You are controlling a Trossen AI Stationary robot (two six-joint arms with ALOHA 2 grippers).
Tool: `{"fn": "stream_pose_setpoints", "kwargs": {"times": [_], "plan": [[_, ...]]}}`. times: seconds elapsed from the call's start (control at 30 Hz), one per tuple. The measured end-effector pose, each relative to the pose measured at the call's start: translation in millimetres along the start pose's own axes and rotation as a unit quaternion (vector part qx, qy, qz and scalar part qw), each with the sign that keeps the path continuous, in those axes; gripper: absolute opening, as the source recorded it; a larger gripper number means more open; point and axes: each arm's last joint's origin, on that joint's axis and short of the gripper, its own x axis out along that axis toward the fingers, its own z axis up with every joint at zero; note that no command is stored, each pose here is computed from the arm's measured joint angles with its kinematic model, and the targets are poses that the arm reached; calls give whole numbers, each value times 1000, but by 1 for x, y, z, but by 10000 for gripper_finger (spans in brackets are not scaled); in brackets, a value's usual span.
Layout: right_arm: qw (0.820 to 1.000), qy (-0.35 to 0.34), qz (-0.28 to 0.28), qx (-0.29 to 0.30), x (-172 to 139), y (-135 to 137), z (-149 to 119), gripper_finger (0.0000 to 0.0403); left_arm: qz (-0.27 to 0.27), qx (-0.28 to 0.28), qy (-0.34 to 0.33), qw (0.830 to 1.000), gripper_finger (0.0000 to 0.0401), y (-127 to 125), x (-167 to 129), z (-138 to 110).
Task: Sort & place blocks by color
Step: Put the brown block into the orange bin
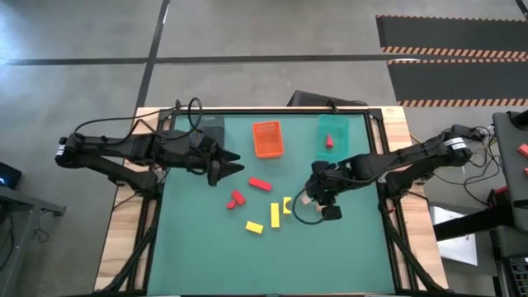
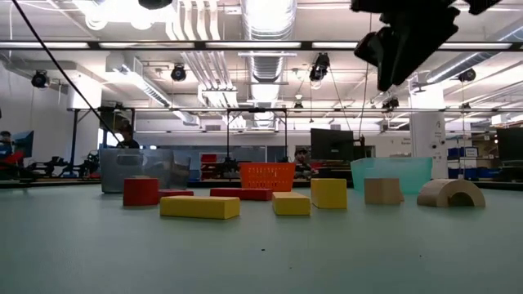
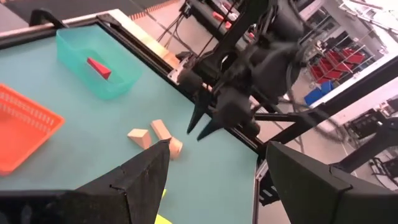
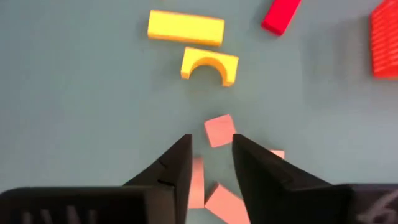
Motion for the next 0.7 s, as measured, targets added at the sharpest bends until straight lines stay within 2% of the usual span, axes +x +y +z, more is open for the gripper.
{"fn": "stream_pose_setpoints", "kwargs": {"times": [0.37, 0.7], "plan": [[995, 89, -2, -36, 53, -4, 2, 195, 5, 1, -29, 1000, 253, 1, -12, 6], [989, 136, -2, -56, 89, -21, 1, 211, 12, 11, -35, 999, 253, 2, -12, 7]]}}
